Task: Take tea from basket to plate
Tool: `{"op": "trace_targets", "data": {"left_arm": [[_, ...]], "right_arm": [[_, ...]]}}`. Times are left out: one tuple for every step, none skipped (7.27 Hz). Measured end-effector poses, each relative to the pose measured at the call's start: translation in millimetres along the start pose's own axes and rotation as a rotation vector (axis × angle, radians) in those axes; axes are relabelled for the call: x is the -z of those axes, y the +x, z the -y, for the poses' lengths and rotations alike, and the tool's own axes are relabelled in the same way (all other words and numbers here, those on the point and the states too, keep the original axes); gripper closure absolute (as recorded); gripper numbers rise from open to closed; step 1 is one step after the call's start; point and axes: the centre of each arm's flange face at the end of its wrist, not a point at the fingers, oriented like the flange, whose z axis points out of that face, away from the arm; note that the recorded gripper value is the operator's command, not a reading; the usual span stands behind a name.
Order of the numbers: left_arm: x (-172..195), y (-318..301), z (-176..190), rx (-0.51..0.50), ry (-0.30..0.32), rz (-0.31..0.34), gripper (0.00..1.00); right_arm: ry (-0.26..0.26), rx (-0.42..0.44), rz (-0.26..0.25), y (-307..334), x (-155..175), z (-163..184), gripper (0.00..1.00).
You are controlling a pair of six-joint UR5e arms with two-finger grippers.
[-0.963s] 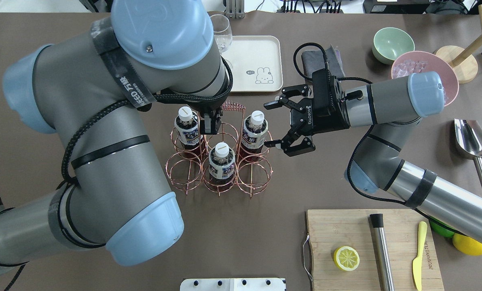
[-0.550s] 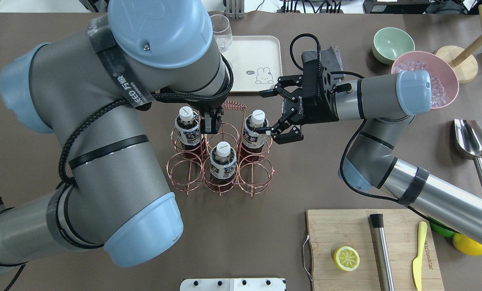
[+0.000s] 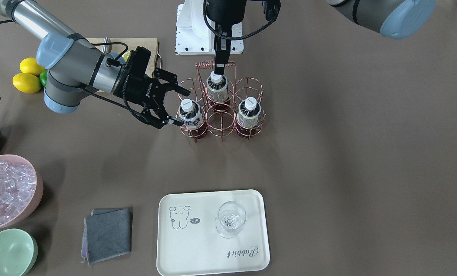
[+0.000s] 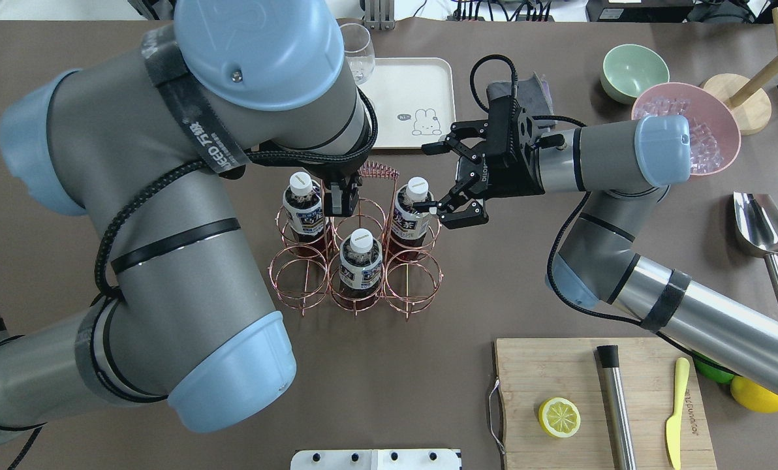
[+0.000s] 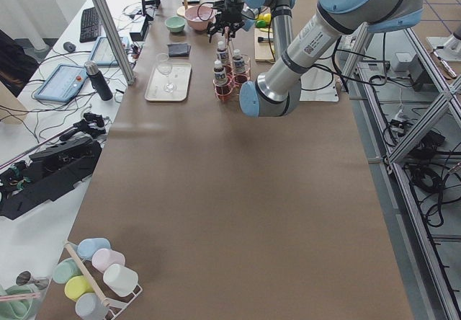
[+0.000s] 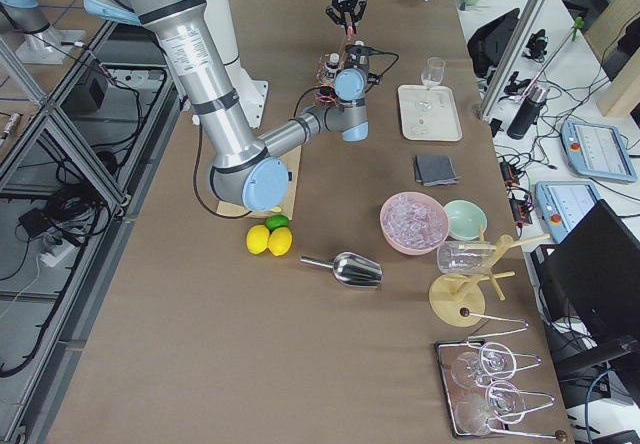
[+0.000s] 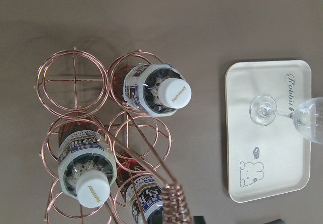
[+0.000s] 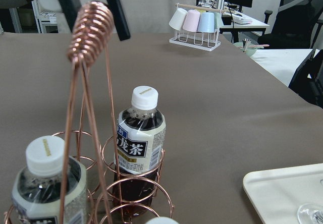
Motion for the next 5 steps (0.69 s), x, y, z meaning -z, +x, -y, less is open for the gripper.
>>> {"op": "trace_targets", "data": {"left_arm": [[0.3,0.2,0.1,0.000,0.000,0.000,1.00],[0.3,0.4,0.2,0.000,0.000,-0.001,1.00],[0.2,0.4,0.1,0.000,0.000,-0.001,1.00],[0.0,0.6,0.1,0.000,0.000,-0.001,1.00],[-0.1,0.7,0.2,0.000,0.001,-0.002,1.00]], "right_arm": [[0.002,-0.010,0.004,-2.5,-1.2,0.5,0.42],[0.005,-0.025,0.009,-4.8,-1.7,1.4,0.50],[0.007,-0.039,0.014,-6.9,-1.4,2.2,0.54],[0.006,-0.047,0.019,-8.2,-0.1,0.5,0.54],[0.003,-0.050,0.021,-9.0,0.2,-1.5,0.58]]}}
